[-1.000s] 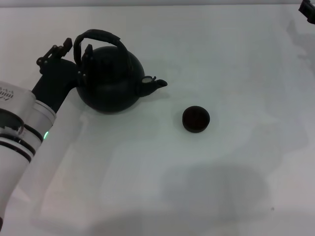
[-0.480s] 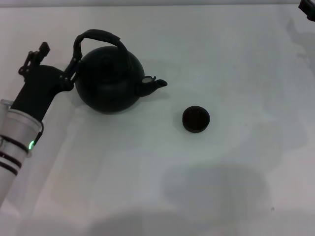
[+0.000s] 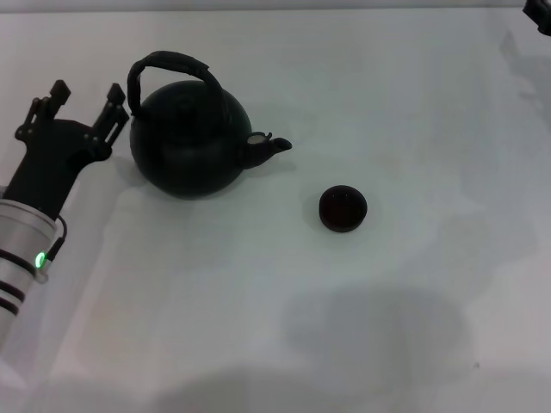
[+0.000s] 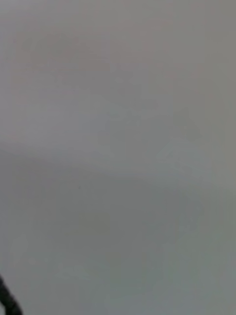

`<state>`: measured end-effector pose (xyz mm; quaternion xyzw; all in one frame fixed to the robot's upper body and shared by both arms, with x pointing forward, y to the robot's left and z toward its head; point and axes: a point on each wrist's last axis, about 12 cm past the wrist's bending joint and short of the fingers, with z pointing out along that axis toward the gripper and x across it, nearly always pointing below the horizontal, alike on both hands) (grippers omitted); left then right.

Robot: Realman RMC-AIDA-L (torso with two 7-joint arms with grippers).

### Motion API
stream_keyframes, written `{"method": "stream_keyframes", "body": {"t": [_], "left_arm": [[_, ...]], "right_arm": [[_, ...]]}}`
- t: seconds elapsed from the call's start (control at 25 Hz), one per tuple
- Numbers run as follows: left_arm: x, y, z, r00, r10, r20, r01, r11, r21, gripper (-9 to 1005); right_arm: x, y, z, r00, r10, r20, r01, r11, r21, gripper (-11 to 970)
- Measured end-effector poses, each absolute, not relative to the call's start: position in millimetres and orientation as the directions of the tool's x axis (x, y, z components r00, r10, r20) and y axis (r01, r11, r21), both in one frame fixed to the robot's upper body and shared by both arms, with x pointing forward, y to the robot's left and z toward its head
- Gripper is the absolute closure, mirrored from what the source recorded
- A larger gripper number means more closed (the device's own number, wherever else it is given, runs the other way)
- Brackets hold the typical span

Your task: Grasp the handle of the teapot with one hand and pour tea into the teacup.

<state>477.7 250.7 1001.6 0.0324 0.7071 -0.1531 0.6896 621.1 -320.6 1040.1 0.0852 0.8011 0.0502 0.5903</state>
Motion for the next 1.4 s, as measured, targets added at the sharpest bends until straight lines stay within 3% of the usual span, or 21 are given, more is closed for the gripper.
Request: {"method": "stream_keyframes", "body": {"t": [0.32, 0.68, 1.08, 1.4], "left_arm": [[481, 269, 1005, -0.010, -0.197, -0.980, 0.181, 0.964, -0.195, 218], [506, 289, 1010, 0.005, -0.193, -0.981, 0.100, 0.976, -0.191, 219], [519, 303, 1011, -0.004, -0.242, -0.970, -0.023, 0.970, -0.242, 221], [534, 317, 1019, 0.037, -0.254, -0.966, -0.110, 0.960, -0.257, 221]], "right_arm": [[619, -323, 1039, -0.291, 0.197, -0.936, 0.082, 0.980, 0.181, 124], [621, -320, 1040, -0.291, 0.179, -0.940, 0.065, 0.984, 0.167, 124], [610, -310, 1044, -0.165, 0.152, -0.974, -0.035, 0.987, 0.160, 124], [609, -312, 1042, -0.177, 0.166, -0.970, -0.006, 0.985, 0.170, 124]]}}
